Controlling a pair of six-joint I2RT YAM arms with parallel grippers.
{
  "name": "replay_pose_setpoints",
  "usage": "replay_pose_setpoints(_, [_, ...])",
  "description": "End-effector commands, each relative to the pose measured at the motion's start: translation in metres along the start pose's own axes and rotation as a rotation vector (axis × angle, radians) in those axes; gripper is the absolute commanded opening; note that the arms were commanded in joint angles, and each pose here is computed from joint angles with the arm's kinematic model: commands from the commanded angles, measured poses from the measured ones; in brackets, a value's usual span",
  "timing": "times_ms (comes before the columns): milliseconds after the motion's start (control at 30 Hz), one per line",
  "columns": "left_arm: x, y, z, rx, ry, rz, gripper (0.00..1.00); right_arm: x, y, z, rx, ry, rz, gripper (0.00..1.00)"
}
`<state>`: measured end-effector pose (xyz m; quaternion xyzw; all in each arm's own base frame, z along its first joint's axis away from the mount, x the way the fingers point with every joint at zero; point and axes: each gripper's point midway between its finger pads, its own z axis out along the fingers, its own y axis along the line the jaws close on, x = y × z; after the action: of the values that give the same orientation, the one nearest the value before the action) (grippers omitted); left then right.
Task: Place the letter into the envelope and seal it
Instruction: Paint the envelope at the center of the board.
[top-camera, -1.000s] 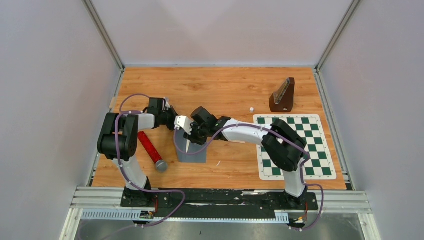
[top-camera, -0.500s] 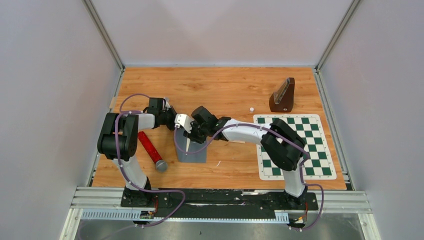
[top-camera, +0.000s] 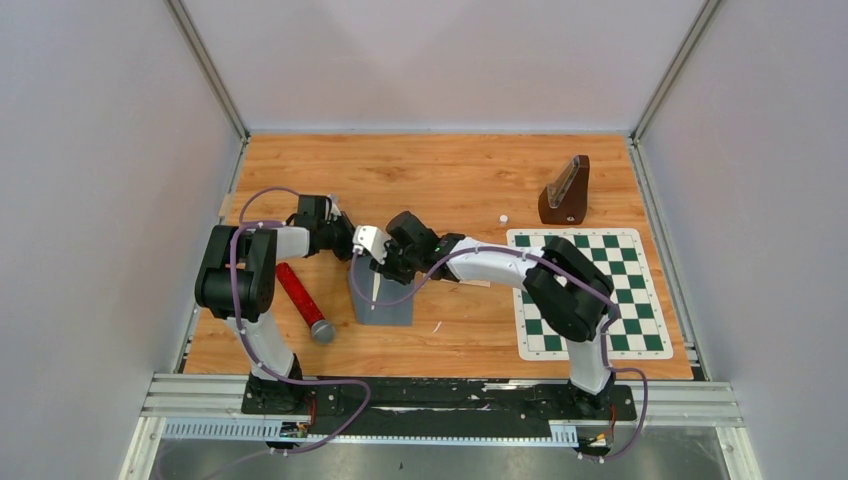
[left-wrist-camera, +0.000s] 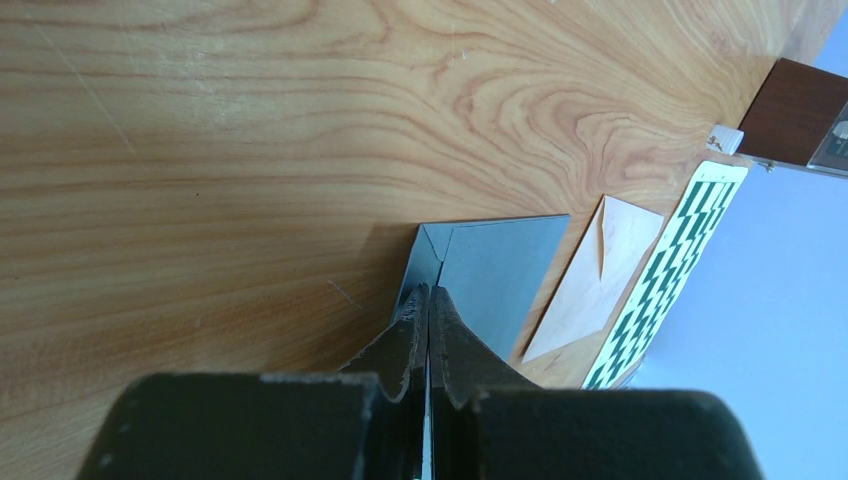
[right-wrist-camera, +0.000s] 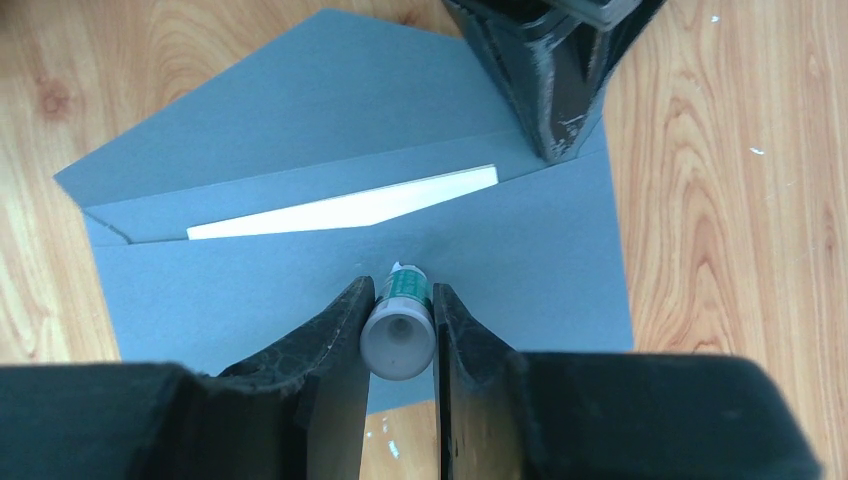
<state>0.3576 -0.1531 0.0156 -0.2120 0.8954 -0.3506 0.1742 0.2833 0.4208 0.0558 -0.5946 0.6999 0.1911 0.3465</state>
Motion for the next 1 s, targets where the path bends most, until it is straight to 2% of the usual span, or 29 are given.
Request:
replay_pose_setpoints(0, [0.022, 0.071, 0.010, -0.269, 0.029, -0.027, 0.00, 0.061, 0.057, -0.010, -0.131, 0.207, 0.044, 0.00])
replay_pose_setpoints(267, [0.022, 0.071, 0.011, -0.266, 0.026, -0.026, 0.00, 0.059, 0.074, -0.015, -0.157, 0.212, 0.043, 0.00])
replay_pose_setpoints(733, [0.022, 0.070, 0.010, -0.257, 0.026, -0.005, 0.00, 0.069, -0.009, 0.006, 0.027, 0.210, 0.037, 0.00])
replay_pose_setpoints(967, [0.021, 0.069, 0.011, -0.254, 0.027, 0.000, 0.00, 0.068, 0.013, -0.001, -0.023, 0.219, 0.056, 0.00])
